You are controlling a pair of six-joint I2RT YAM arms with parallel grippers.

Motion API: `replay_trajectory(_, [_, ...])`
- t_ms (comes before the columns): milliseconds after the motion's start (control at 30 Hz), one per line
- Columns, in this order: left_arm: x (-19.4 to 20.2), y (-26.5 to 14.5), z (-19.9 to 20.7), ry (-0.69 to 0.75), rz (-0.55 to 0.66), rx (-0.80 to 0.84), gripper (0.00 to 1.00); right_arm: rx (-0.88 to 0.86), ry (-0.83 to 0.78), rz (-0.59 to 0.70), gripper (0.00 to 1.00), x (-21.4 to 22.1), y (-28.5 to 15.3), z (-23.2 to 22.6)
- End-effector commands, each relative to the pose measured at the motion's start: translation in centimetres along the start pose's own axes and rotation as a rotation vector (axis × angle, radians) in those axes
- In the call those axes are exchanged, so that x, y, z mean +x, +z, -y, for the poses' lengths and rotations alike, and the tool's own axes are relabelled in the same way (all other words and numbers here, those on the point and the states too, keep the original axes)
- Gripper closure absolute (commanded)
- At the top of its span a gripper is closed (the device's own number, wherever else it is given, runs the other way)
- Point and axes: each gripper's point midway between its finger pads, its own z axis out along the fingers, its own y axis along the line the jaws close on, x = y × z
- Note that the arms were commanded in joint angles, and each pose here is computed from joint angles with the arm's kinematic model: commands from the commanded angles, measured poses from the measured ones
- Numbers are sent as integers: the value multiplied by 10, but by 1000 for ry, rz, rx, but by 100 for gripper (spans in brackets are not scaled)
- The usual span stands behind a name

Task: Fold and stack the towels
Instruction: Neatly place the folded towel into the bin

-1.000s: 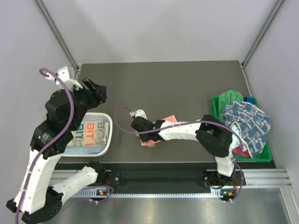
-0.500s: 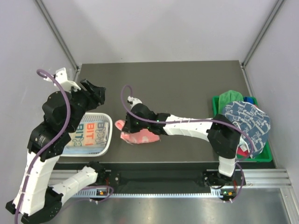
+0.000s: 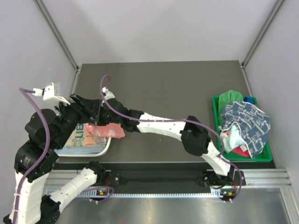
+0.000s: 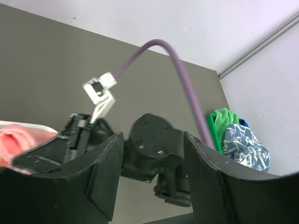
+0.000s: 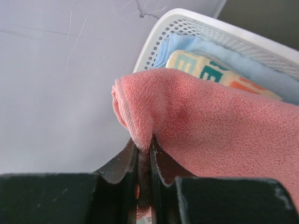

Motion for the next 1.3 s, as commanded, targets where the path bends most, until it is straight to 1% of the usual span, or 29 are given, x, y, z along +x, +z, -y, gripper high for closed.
replay_trajectory(0, [3,-4,2,-4,-26,12,41,-83,53,36,100,-1,11,-41])
replay_trajectory(33, [3,-4,2,-3,-26,14,41,-102,60,48,100,-5,12,-50])
replay_trajectory(67, [4,-4,3,-4,-27,16,41,-98,67,40,100,2,18,-45])
replay_trajectory(167, [6,-2,5,-4,-36,29,41,-128,79,43,100,6,27,-55])
replay_trajectory(233, [8,-1,5,-4,-39,31,41,-142,86,71,100,2,30,-63])
replay_trajectory(267, [9,-1,5,-4,-41,35,41,-136,92,72,100,6,36,-58])
replay_trajectory(333, [8,-1,7,-4,-40,43,41,-164,98,81,100,8,39,-66])
replay_trajectory(433, [11,1,8,-3,-48,47,42,-174,98,92,100,14,48,-66])
replay_trajectory(633, [12,3,11,0,-59,62,42,-228,115,128,100,12,53,-76])
replay_trajectory(733, [13,5,12,3,-64,62,42,-252,125,132,100,18,57,-79])
replay_trajectory(1100, [15,8,14,7,-74,68,41,-256,126,168,100,21,65,-77])
replay_trajectory(1133, [14,8,14,5,-73,69,41,-261,126,165,99,23,66,-77])
replay_trajectory(1233, [16,10,16,2,-79,74,41,-276,132,158,85,24,67,-77])
replay_trajectory(1267, [16,11,16,4,-81,76,41,-287,132,156,69,25,65,-81])
